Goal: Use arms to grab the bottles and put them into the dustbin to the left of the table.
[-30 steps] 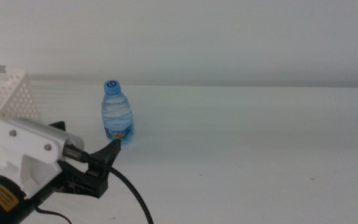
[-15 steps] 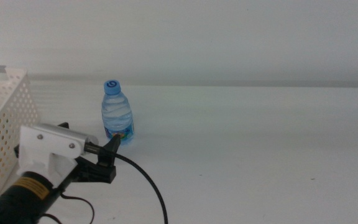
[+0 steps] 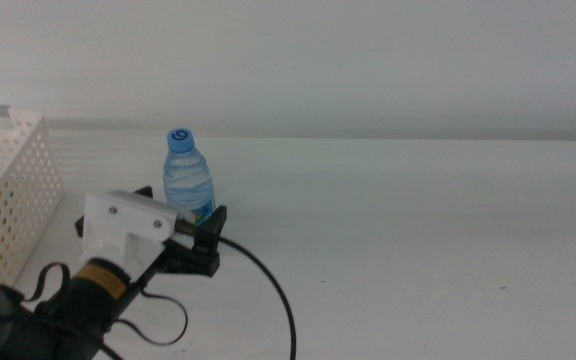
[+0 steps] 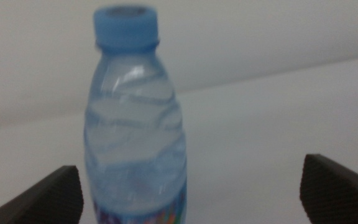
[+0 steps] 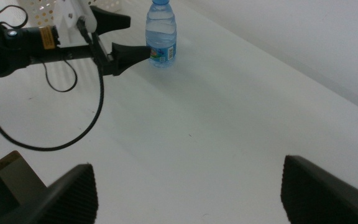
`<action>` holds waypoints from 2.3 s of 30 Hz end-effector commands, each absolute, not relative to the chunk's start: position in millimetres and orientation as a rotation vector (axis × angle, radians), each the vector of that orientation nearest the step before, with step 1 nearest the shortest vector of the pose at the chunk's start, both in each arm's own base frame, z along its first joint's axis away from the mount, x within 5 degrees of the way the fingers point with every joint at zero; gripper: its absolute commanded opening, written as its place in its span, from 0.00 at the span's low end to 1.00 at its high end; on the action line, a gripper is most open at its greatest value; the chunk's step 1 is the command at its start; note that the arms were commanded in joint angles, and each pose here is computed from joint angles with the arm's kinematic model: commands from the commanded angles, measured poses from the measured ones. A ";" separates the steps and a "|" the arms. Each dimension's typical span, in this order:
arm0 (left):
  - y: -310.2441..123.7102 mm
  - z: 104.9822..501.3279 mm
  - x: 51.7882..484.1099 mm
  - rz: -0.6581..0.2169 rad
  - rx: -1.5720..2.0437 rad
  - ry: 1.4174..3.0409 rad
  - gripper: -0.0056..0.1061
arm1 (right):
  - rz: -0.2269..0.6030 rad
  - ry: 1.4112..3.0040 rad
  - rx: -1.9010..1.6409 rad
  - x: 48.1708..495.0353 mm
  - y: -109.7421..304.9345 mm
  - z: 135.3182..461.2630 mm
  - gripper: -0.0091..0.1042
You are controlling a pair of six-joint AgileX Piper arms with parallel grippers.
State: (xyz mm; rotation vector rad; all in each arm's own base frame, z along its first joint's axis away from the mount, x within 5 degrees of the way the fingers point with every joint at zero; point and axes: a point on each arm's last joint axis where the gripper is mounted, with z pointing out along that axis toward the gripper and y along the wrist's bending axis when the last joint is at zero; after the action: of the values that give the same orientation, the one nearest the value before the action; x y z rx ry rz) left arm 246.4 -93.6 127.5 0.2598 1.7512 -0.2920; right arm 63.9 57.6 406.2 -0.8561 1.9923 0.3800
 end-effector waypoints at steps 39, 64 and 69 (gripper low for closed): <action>-111.8 100.0 334.5 -0.216 0.101 1.859 0.89 | 0.372 1.976 -0.849 64.3 56.8 407.3 0.78; -94.2 104.7 320.4 -0.151 -0.030 1.636 0.03 | 0.372 1.976 -0.849 64.3 56.8 407.3 0.78; -81.6 132.7 271.2 -0.194 0.008 1.789 0.03 | 0.372 1.976 -0.849 64.3 56.8 407.3 0.78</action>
State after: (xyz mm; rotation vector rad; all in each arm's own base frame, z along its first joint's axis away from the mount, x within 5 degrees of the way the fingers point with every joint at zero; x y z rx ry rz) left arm 281.8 -83.4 108.9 0.0161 1.8509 -0.1499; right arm 63.9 57.6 406.2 -0.8561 1.9923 0.3800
